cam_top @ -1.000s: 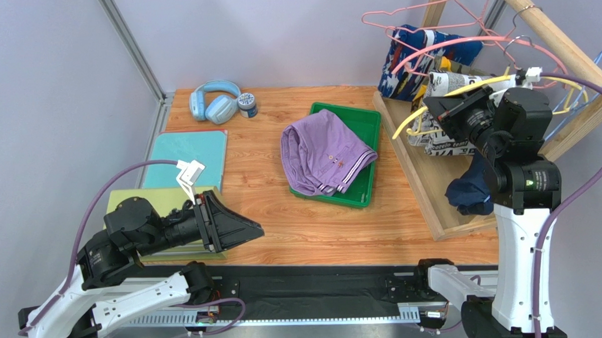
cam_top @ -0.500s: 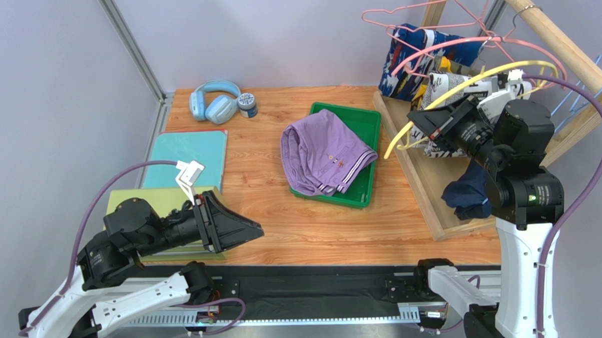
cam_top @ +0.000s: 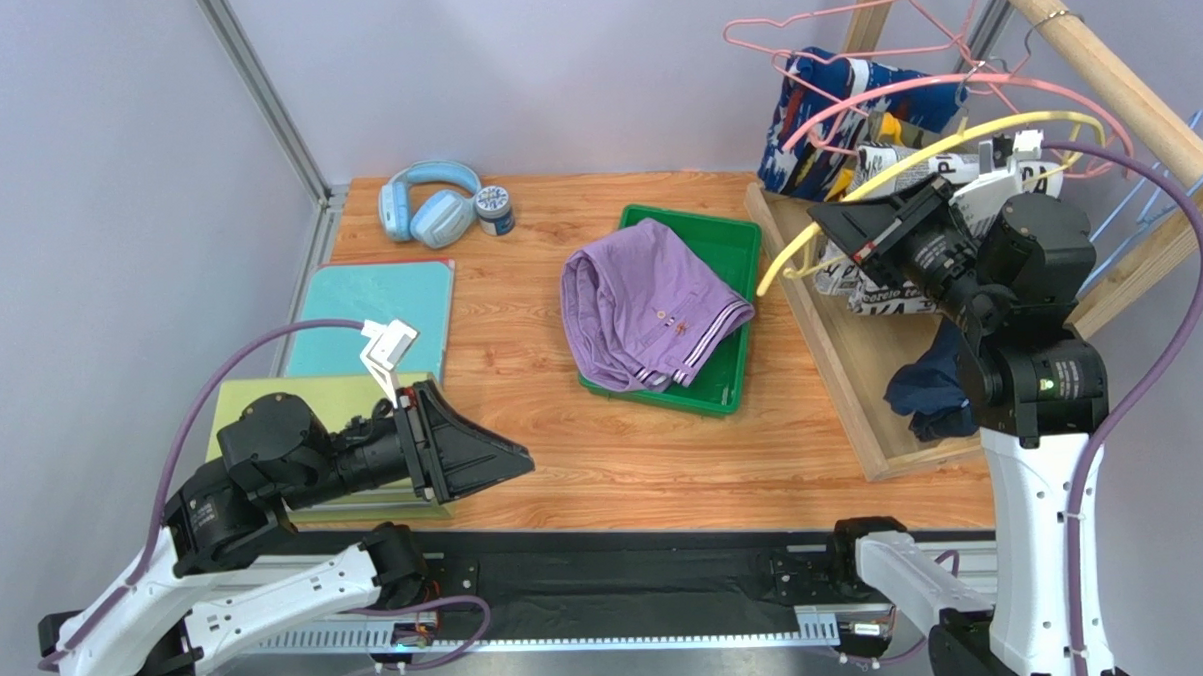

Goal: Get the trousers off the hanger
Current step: Hang the hanger back to the clothesline with the right arm

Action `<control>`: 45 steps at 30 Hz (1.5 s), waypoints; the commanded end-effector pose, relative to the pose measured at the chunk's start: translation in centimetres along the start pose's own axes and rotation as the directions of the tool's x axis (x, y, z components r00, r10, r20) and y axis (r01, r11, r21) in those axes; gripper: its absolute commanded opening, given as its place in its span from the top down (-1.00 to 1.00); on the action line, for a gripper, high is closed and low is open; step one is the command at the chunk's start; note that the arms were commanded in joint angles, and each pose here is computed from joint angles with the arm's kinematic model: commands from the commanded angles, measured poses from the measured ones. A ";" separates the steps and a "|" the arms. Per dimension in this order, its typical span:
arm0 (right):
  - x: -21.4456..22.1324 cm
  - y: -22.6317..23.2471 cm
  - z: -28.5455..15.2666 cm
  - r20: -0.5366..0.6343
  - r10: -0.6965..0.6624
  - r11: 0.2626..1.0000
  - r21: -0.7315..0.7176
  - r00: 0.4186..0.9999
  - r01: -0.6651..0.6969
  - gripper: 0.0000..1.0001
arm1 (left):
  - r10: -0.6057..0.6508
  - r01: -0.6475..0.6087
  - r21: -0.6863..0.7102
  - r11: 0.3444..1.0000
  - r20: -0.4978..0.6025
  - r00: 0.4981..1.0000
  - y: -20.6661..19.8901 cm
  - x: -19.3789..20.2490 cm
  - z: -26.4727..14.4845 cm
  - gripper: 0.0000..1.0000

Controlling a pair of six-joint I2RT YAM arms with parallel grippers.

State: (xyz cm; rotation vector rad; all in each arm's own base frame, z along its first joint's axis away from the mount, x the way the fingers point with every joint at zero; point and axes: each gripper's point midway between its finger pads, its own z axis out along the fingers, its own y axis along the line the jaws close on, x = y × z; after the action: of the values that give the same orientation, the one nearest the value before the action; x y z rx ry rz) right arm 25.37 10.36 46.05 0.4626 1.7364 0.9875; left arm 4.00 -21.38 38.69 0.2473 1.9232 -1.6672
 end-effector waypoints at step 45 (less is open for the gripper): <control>-12.7 -0.1 0.7 0.413 0.305 0.950 -0.194 0.858 -0.244 1.00 | -0.014 0.014 0.012 1.000 0.010 1.000 0.0 0.3 -1.0 -0.22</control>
State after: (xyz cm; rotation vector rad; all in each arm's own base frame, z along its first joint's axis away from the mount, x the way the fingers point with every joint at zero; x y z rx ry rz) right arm 30.83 2.48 51.32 0.7649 1.2695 1.1014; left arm 3.65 -20.45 38.43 0.2173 1.9178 -1.6782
